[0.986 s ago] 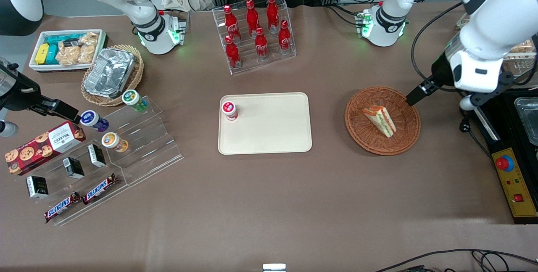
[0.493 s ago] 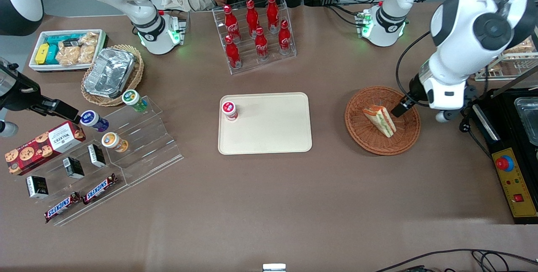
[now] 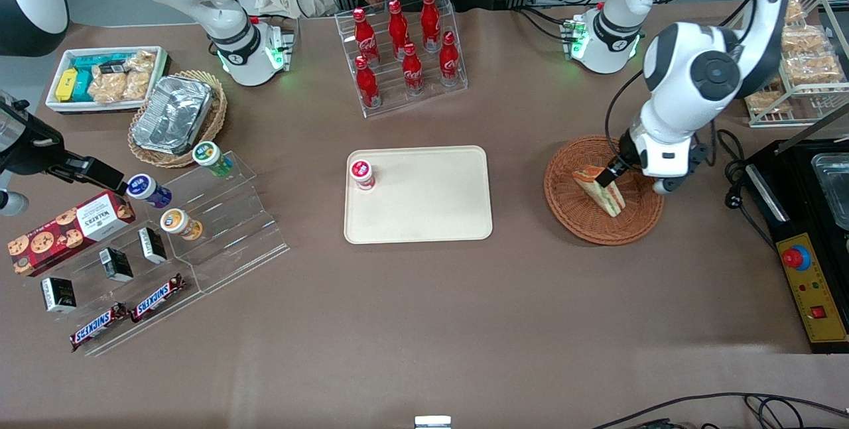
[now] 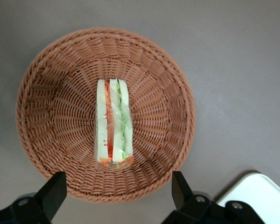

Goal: Place sandwich from basket to tray
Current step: 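Move the open left gripper down over the sandwich in the basket, then close the left gripper on the wrapped sandwich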

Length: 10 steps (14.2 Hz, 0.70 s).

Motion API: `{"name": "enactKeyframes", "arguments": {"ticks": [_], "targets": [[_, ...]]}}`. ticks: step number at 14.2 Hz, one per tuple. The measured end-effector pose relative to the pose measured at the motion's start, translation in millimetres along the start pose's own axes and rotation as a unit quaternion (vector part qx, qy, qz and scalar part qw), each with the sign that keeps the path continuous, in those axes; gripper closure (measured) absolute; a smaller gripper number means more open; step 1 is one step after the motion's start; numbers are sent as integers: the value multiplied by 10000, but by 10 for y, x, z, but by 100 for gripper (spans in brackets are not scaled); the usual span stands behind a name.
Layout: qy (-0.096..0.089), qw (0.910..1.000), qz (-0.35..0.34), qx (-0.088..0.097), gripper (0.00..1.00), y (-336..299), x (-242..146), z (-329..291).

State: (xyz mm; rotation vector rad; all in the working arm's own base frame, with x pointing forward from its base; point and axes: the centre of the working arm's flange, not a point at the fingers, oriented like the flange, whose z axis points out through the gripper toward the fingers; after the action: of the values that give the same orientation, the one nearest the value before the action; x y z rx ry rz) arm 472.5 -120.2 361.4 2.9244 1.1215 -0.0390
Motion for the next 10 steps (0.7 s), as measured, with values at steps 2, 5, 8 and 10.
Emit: {"name": "enactKeyframes", "arguments": {"ticks": [2, 5, 8, 10], "targets": [[77, 10000, 50, 20, 0, -76, -58, 183], [105, 9998, 108, 103, 0, -148, -94, 340], [161, 9997, 136, 83, 0, -184, -102, 483], [156, 9998, 121, 82, 0, -202, -95, 565]]}}
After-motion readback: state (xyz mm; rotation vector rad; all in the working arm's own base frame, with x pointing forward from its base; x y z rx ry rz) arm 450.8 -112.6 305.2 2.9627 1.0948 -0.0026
